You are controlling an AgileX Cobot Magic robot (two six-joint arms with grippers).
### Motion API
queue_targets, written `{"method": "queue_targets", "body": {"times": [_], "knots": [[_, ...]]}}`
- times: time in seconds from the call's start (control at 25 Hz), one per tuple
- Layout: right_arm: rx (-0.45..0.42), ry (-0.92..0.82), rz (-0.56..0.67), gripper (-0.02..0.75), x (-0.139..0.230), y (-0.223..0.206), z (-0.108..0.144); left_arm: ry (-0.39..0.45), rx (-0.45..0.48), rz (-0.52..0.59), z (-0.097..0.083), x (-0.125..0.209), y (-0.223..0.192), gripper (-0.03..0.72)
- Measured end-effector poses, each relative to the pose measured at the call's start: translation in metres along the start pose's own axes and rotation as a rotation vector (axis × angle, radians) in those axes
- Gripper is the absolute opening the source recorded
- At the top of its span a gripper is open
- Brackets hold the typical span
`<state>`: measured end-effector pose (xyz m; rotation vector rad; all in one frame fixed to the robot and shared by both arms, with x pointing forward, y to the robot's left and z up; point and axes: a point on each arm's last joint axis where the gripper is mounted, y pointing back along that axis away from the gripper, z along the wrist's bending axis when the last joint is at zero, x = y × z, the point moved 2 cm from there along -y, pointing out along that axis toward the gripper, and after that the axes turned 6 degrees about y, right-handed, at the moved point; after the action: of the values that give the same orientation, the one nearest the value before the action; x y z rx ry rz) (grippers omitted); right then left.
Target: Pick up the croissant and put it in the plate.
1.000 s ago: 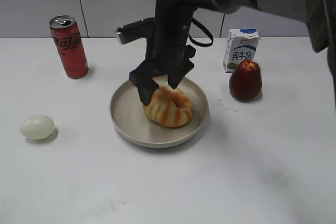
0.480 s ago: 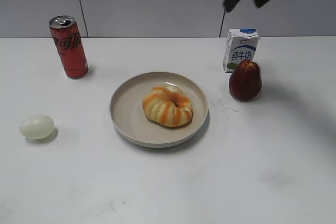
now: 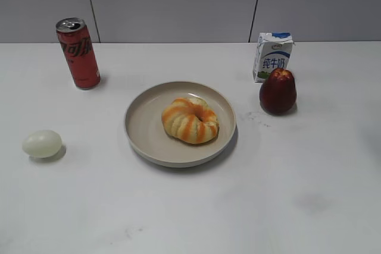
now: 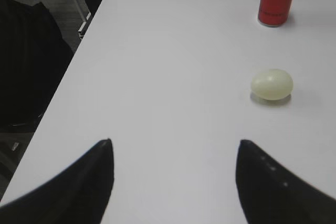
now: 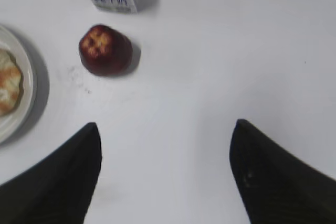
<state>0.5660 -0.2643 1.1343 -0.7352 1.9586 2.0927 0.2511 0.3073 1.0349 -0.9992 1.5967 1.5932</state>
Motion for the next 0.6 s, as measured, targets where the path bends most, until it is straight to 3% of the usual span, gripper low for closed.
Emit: {"method": "queue_targets", "body": {"times": [0.2,0.6], "knots": [[0.003,-0.001,-0.012,0.571,0.081,0.032,0.013,0.0,0.0,0.0,0.0,0.0,0.0,0.552],[0.024,-0.003,-0.128,0.571,0.22,0.027,0.03,0.0,0.0,0.0,0.0,0.0,0.0,0.552]]}}
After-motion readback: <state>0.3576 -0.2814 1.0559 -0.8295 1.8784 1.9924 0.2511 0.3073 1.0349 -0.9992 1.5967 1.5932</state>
